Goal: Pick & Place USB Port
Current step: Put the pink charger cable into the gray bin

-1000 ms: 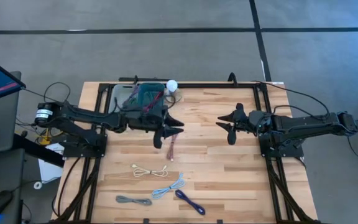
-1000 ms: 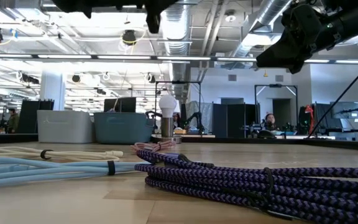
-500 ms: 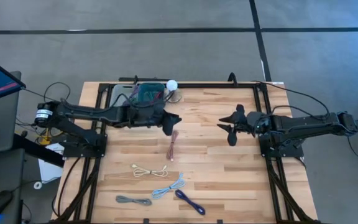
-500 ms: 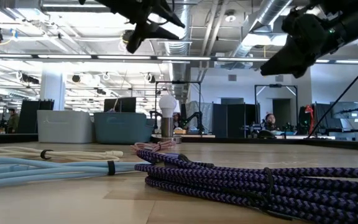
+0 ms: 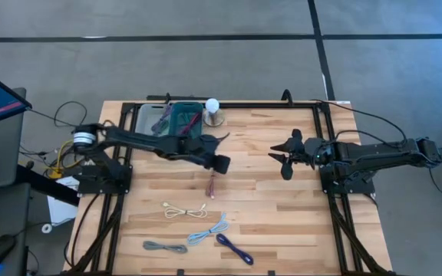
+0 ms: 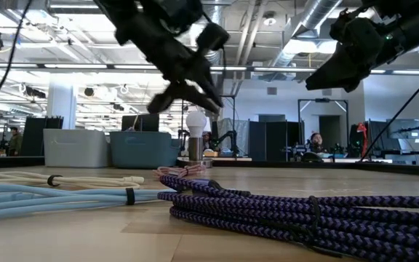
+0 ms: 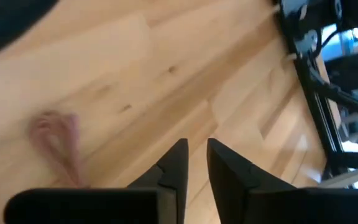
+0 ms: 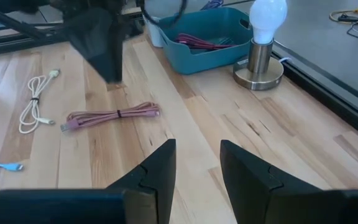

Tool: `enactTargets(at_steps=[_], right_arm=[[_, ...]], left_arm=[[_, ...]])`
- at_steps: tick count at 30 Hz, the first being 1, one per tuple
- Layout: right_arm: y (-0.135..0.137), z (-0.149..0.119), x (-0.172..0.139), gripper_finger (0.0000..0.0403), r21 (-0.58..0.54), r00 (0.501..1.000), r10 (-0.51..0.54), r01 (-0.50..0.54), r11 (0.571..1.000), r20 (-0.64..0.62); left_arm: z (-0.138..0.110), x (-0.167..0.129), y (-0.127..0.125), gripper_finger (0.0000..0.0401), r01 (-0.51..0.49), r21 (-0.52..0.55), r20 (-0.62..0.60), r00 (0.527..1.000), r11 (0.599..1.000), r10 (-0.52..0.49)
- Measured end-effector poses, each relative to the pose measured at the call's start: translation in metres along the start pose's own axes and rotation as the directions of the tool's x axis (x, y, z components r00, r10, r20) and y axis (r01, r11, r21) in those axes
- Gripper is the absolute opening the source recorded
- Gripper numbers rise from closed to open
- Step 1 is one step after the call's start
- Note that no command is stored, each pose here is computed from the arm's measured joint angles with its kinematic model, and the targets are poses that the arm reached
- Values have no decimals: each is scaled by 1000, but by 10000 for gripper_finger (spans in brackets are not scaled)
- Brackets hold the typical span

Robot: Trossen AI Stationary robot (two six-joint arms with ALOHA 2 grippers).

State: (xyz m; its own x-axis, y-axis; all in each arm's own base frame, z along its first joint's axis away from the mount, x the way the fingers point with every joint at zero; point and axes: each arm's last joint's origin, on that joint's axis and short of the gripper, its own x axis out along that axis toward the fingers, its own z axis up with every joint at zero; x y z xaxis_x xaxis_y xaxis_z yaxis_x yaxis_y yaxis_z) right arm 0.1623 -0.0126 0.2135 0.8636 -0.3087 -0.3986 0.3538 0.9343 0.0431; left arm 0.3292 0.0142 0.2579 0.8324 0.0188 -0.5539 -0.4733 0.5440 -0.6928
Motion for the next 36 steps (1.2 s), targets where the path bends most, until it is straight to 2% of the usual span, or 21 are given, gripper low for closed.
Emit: enactTargets(at_steps=[5, 11, 16, 22, 25, 32, 36], right_arm=[[0, 0, 0, 118, -1, 1000, -1, 1, 1000, -4], [0, -2, 0, 118, -5, 1000, -3, 3, 1000, -17], [0, -2, 0, 118, -7, 1000, -4, 4, 1000, -22], [0, -2, 0, 118, -7, 1000, -4, 4, 1000, -22], [0, -2, 0, 118, -7, 1000, -4, 4, 1000, -21], [0, -2, 0, 118, -6, 1000, -4, 4, 1000, -21], [0, -2, 0, 118, -6, 1000, -4, 4, 1000, -21]], left_arm=[[12, 15, -5, 41, 18, -26, -93, 995, 1000, -21], [30, 4, -7, 6, -121, -86, -174, 979, 989, 105], [44, -14, -22, 5, -184, -89, -182, 969, 979, 165], [30, -20, -15, 4, -373, -43, -230, 907, 927, 354], [26, -14, -9, 4, -423, -42, -265, 878, 905, 399], [18, 10, -1, 10, -417, -59, -396, 844, 907, 363], [16, 17, 3, 25, -431, -57, -414, 831, 901, 371]])
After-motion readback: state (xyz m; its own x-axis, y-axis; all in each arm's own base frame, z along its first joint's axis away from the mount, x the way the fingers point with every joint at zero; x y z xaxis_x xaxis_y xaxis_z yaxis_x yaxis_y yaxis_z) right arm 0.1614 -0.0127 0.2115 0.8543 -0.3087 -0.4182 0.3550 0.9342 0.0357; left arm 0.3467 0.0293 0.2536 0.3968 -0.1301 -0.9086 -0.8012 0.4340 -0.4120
